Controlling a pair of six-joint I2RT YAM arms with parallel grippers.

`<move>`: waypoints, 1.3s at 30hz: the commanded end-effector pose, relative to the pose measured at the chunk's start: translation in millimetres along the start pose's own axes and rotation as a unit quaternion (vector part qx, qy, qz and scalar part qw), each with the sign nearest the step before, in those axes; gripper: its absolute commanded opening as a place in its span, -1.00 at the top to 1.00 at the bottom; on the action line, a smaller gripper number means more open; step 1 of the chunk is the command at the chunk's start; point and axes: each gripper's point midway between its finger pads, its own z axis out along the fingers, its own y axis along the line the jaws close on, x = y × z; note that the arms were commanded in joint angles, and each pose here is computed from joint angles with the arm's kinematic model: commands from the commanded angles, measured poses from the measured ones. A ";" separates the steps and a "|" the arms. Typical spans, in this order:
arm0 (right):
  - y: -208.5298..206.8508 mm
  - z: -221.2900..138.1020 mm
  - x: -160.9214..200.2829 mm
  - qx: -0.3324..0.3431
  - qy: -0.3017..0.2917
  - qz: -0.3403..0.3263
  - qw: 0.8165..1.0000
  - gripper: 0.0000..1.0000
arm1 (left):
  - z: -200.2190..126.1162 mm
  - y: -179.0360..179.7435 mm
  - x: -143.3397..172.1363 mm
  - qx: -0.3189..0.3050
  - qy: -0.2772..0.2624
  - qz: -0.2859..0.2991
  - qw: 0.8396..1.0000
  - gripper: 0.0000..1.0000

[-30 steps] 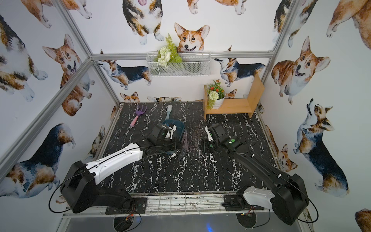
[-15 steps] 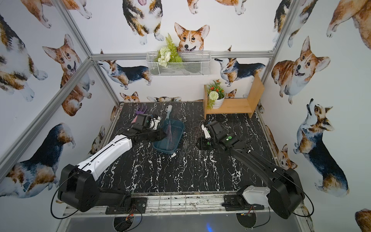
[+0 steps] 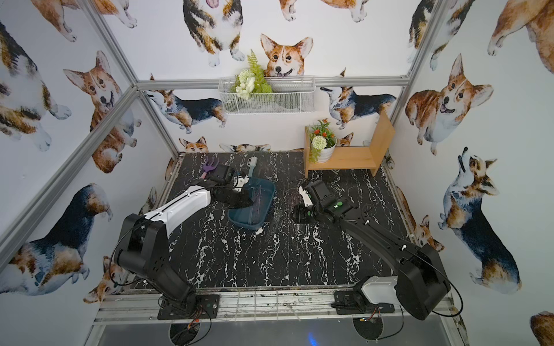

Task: Put the scattered rulers into the storage box
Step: Place the ruler in the storage box.

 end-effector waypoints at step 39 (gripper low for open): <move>-6.8 5.6 -5.1 0.011 -0.018 -0.007 1.000 -0.04 | -17.1 7.6 -40.9 -0.082 -0.018 0.032 0.996 0.20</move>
